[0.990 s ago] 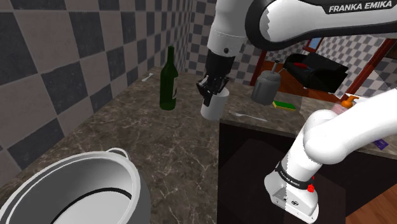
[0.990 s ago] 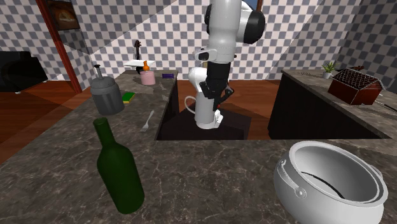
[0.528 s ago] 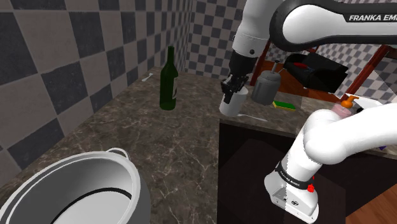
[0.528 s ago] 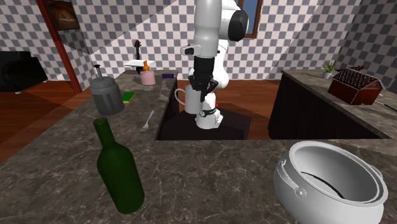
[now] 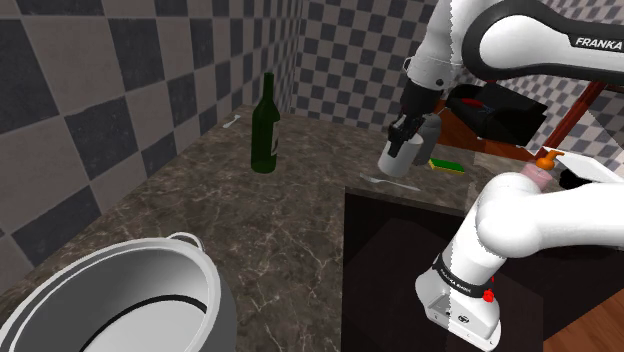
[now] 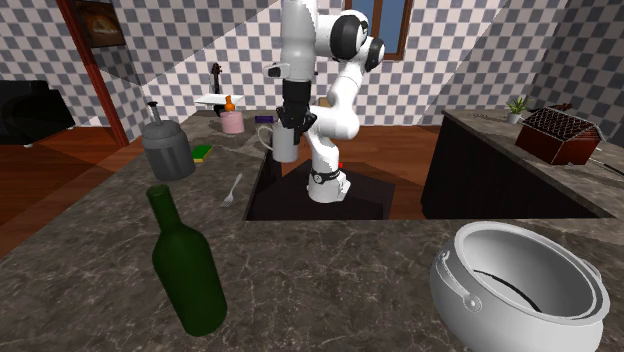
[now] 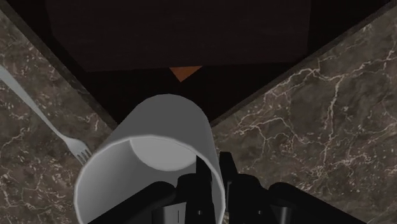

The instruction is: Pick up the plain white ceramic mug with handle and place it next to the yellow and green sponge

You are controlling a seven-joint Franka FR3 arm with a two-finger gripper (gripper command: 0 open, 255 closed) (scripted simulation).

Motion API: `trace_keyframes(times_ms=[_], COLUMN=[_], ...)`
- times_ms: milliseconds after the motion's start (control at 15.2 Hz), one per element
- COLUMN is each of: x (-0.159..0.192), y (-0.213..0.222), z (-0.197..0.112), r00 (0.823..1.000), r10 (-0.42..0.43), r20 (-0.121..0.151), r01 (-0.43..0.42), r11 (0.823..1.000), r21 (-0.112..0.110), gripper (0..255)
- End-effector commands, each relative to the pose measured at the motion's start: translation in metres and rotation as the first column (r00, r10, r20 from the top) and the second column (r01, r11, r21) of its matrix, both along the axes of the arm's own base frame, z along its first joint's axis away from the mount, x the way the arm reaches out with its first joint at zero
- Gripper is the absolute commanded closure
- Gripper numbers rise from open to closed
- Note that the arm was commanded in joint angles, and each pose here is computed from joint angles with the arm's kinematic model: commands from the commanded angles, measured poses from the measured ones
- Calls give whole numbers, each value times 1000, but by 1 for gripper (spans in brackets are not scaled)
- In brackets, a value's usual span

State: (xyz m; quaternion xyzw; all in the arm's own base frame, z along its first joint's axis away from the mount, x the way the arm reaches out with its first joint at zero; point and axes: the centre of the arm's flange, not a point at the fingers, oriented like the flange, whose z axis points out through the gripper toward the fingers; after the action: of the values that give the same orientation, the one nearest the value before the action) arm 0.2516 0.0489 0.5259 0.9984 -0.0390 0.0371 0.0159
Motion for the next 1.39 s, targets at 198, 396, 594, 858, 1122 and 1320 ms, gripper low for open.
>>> trace_keyframes(times_ms=[198,396,594,858,1122,1320], x=[-27,-43,-59,-81,-102,-118], y=[-59,-96,-132,-180,-228,-264], z=[-2,-2,-2,-2,-2,-2], r00=[1000,1000,1000,1000,1000,1000], r10=[2,2,2,2,2,2], r20=[-1,-1,-1,-1,-1,-1], r01=[-2,-2,-2,-2,-2,-2], r11=[1000,1000,1000,1000,1000,1000], r21=[0,0,0,0,0,0], gripper=[255,255,255,255,255,255])
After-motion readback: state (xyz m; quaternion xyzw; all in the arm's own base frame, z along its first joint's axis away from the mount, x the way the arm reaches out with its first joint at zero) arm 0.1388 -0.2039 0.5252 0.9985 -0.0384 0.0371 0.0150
